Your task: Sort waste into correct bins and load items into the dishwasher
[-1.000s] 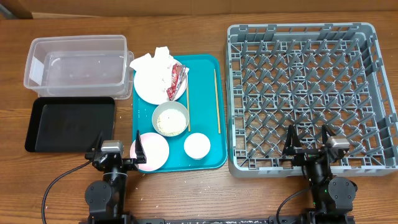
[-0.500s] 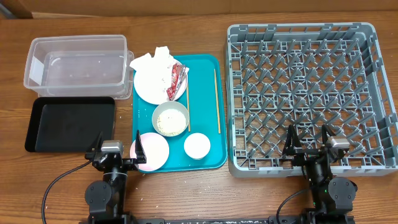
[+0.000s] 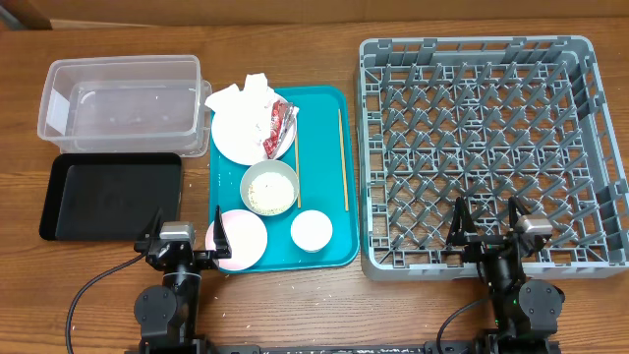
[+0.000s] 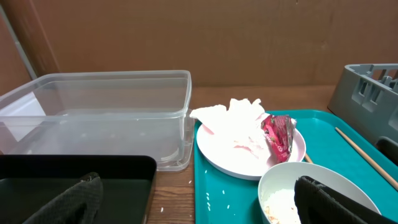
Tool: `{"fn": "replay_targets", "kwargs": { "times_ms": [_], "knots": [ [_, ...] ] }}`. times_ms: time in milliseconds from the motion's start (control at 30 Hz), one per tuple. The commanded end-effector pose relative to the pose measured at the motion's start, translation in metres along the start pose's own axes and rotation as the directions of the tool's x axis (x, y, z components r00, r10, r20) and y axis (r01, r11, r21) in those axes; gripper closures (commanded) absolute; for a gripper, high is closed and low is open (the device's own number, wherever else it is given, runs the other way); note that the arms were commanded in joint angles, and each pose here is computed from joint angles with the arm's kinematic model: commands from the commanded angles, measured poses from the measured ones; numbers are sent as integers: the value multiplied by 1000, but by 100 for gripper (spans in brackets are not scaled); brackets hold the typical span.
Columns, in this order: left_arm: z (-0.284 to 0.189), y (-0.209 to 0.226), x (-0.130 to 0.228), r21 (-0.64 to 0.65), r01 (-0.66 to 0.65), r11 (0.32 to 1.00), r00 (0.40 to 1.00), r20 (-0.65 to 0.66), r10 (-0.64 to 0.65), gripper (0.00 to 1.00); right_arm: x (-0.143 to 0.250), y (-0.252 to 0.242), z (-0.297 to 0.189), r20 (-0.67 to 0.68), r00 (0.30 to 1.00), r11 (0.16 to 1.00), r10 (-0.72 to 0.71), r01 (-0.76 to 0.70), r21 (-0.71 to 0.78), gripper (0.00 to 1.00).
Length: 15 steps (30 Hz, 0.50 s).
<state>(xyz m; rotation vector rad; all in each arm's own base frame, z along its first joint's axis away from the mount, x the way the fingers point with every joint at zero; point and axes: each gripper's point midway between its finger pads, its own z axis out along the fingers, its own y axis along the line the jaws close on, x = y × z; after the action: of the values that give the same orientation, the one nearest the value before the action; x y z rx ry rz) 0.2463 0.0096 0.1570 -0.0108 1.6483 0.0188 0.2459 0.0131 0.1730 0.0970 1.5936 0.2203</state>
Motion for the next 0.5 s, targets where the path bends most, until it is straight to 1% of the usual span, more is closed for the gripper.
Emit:
{"fn": "replay_targets", "kwargs": {
  "times_ms": [0,467],
  "knots": [
    [0,-1,0,-1,-16,1000,1000,3,16,0,2,1,0,3,1000,1000,-4,4,-8,0],
    [0,0,0,-3,-12,1000,1000,6,13,0,2,1,0,3,1000,1000,-4,4,-8,0]
  ]
}}
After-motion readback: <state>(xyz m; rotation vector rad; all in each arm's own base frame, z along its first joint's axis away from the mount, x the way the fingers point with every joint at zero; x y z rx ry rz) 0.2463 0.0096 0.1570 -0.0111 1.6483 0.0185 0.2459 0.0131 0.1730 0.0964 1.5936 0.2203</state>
